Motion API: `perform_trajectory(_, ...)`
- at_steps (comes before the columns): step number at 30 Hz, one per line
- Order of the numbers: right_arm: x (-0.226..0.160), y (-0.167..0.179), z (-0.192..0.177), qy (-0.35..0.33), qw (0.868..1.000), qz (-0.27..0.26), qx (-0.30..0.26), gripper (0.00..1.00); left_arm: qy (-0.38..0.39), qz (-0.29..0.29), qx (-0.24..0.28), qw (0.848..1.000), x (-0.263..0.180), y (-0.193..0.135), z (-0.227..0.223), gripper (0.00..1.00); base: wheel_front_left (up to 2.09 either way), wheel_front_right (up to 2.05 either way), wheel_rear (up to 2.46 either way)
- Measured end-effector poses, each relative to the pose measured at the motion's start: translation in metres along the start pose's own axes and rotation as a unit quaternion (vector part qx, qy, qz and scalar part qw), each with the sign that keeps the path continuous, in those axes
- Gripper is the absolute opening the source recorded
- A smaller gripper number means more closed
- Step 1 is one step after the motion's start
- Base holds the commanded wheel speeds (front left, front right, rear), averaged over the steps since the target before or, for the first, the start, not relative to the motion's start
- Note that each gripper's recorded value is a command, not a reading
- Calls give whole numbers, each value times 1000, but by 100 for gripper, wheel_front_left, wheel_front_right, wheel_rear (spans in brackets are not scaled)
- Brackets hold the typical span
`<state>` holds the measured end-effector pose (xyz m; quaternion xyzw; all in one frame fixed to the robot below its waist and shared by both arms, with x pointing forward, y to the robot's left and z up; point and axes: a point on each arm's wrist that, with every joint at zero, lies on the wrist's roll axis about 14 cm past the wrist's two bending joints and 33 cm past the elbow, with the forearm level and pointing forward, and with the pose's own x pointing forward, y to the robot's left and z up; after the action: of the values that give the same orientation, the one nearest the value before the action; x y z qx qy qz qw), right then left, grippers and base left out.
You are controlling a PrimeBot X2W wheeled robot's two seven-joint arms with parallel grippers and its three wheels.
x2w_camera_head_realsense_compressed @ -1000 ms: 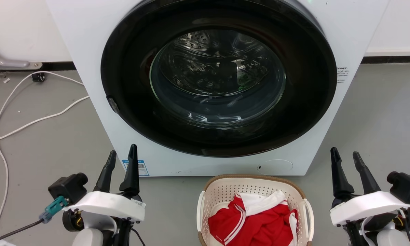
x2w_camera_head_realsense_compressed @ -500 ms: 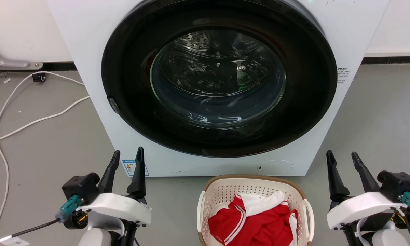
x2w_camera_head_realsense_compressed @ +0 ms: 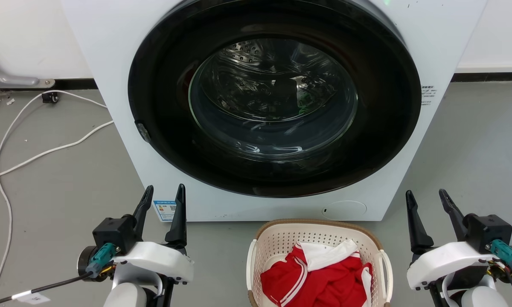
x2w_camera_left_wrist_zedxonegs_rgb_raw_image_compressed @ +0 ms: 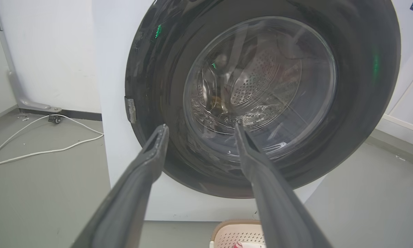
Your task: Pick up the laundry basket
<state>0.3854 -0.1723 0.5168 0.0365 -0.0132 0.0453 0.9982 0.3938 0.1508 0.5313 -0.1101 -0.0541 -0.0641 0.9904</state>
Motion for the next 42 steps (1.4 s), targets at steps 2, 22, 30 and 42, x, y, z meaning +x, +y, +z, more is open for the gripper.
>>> perform_trajectory(2,0,0,0,0,1000,1,-9,100,-2,0,8,1000,0,0,1,100,0,0,0)
perform_trajectory(22,-1,0,-2,0,997,6,-73,100,-13,-15,79,997,0,-8,3,100,0,0,0)
perform_trajectory(30,-1,1,-5,2,996,9,-87,100,-14,-17,96,995,0,-8,1,100,0,0,0)
perform_trajectory(42,0,0,-10,8,997,7,-82,100,-13,-11,91,996,0,-5,1,100,0,0,0)
